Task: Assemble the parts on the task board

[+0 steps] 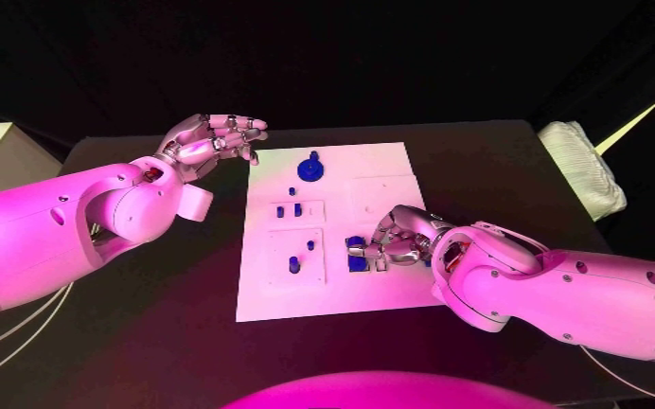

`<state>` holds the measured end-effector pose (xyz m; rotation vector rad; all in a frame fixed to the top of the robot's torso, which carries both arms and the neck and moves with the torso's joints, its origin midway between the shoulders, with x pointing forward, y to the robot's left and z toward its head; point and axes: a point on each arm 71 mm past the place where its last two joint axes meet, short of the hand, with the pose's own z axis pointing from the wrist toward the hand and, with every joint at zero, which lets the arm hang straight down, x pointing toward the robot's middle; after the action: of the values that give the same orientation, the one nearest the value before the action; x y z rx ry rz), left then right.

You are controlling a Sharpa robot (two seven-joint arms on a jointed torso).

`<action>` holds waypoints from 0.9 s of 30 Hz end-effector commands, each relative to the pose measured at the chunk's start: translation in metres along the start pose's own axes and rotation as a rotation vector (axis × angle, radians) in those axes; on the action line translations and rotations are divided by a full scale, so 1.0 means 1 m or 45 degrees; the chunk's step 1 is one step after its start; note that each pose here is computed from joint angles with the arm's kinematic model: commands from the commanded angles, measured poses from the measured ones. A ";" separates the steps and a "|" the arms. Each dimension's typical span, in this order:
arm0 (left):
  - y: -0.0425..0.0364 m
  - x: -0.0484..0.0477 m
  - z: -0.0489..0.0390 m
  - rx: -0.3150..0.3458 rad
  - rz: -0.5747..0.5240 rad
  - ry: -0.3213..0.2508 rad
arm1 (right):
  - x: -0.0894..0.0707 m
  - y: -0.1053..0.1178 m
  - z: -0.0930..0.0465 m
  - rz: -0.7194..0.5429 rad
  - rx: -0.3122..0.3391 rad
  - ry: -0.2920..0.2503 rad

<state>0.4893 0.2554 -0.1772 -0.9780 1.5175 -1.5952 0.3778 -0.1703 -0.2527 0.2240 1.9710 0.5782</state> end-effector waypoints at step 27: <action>-0.0004 0.0016 0.0009 0.003 -0.013 0.014 | -0.003 -0.001 -0.018 0.012 -0.140 0.055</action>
<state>0.4895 0.2556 -0.1775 -0.9800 1.5191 -1.5931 0.3641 -0.1806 -0.2432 0.1859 1.9583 0.6790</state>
